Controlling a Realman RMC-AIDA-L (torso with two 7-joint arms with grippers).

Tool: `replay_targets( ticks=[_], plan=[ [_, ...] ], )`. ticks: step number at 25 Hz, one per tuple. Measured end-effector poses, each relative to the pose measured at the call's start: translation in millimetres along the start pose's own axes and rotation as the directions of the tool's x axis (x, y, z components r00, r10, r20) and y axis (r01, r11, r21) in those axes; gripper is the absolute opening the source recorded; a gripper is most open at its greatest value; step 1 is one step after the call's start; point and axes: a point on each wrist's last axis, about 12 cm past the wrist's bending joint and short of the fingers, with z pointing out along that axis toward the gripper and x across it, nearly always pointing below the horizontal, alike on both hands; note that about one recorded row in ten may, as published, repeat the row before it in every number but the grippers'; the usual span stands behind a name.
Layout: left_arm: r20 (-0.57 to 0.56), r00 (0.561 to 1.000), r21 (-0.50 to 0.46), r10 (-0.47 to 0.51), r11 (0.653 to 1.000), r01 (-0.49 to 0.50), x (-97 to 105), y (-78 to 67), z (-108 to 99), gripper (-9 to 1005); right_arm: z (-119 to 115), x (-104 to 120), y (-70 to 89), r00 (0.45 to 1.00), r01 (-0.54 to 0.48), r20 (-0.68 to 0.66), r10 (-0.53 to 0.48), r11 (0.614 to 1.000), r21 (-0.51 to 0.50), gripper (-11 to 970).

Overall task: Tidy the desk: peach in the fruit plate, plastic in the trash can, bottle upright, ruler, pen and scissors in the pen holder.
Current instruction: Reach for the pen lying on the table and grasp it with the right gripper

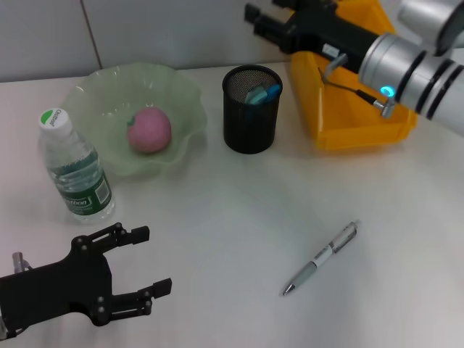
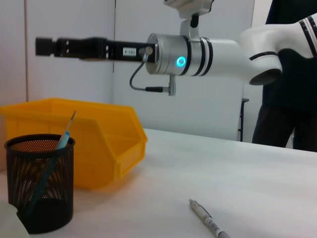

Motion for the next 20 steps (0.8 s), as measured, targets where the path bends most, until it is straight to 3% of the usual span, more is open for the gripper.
replay_targets(
  ticks=[5, 9, 10, 14, 16, 19, 20],
  plan=[
    [0.0, 1.0, 0.002, -0.002, 1.0, 0.002, 1, -0.8, 0, 843, -27, -12, -6.0, 0.973, -0.117, 0.201, 0.113, 0.993, 0.006, 623],
    [-0.007, 1.0, -0.009, -0.024, 1.0, 0.024, 6, -3.0, 3, 843, -59, -23, -1.6, 0.93, -0.139, 0.327, 0.166, 0.985, -0.106, 623],
    [-0.007, 1.0, -0.009, -0.024, 1.0, 0.024, 6, -3.0, 3, 843, -59, -23, -1.6, 0.93, -0.139, 0.327, 0.166, 0.985, -0.106, 623],
    [0.001, 0.999, -0.002, -0.054, 0.999, 0.054, 8, -6.1, 7, 842, -79, -32, 4.1, 0.941, -0.112, 0.273, 0.201, 0.944, -0.31, 622],
    [0.001, 0.998, 0.003, -0.056, 0.998, 0.056, 8, -7.2, 9, 842, -81, -34, 4.3, 0.949, -0.102, 0.245, 0.196, 0.932, -0.349, 622],
    [0.002, 0.998, 0.009, -0.06, 0.998, 0.059, 8, -8.0, 10, 842, -84, -49, 2.8, 0.987, -0.039, 0.12, 0.107, 0.883, -0.468, 623],
    [0.002, 0.998, 0.009, -0.06, 0.998, 0.059, 8, -8.0, 10, 842, -84, -49, 2.8, 0.987, -0.039, 0.12, 0.107, 0.883, -0.468, 623]
  ],
)
